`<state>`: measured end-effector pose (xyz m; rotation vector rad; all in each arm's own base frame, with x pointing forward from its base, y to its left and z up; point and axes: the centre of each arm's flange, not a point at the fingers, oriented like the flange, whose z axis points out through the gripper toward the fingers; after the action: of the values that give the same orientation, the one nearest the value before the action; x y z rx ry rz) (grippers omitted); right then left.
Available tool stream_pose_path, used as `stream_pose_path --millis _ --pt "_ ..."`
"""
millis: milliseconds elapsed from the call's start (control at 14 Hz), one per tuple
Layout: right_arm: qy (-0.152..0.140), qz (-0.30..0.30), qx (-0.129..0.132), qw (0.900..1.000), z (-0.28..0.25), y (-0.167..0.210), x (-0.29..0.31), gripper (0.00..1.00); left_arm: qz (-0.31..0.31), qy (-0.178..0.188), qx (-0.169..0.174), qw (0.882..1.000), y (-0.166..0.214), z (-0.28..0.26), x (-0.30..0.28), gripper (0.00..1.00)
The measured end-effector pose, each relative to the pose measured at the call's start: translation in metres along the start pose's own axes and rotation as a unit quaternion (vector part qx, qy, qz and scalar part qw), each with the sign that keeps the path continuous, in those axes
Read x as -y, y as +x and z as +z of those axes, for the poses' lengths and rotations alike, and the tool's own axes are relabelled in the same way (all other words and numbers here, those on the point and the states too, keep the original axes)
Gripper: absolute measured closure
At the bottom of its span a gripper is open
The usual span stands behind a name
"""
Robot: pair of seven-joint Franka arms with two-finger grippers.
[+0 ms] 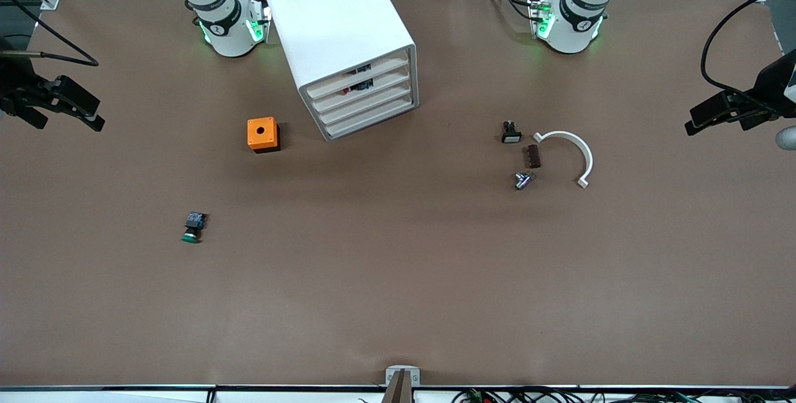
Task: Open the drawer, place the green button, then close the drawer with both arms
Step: 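Reach the right gripper to the green button while the left gripper reaches the drawer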
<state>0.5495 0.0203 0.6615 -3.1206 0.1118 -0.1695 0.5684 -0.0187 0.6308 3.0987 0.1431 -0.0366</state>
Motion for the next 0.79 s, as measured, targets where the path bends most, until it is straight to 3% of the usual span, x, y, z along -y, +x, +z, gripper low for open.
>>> stream_pose_path --millis 429,786 --pt "0.0 0.0 0.0 1.0 0.0 0.0 0.0 0.0 -0.001 0.0 0.002 1.0 0.001 0.003 0.001 0.0" --pt "-0.001 0.0 0.02 1.0 0.02 0.006 0.0 0.0 -0.008 0.007 0.062 0.998 0.027 0.065 0.006 0.0"
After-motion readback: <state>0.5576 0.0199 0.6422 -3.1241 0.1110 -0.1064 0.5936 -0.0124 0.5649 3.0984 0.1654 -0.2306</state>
